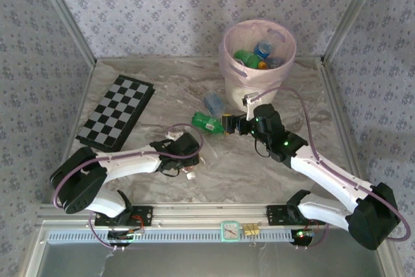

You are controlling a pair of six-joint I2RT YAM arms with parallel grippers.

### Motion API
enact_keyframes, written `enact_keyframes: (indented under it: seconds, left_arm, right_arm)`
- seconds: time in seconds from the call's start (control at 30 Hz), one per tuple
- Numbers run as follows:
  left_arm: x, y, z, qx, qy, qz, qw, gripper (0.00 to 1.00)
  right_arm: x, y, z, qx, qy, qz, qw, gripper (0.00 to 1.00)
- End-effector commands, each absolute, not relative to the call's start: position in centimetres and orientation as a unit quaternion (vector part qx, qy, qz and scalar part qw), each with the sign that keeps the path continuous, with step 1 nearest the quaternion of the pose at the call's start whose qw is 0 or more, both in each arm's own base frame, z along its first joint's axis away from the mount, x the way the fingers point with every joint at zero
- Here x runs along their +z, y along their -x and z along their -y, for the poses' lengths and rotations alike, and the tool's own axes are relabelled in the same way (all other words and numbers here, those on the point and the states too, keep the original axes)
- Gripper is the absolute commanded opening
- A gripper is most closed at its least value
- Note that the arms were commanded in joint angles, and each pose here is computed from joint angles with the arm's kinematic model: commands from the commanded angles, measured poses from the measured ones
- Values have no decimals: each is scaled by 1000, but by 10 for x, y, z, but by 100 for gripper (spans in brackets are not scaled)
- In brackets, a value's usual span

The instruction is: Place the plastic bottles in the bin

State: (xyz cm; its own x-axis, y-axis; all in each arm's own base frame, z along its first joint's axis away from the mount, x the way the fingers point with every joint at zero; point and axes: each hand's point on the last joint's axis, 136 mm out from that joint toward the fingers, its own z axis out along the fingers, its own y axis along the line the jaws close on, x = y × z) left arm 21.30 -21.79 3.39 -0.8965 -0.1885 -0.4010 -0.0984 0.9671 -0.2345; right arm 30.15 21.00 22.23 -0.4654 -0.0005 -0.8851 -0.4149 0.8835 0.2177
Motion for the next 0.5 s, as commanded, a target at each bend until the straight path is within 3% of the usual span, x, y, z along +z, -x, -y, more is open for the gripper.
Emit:
enact_keyframes:
  seconds: [0.0,0.17,0.47]
  left_arm:
    - [37,-222,216,-103,92,-962,236,74]
    - [58,-237,204,-114,132,-944,281,62]
    - [151,-279,171,-212,231,-860,403,60]
  right_arm:
    - [224,-299,-217,215,138,-822,509,100]
    - [223,-292,-229,239,157,-811,510,100]
    - [233,-275,-277,329,200,-768,511,100]
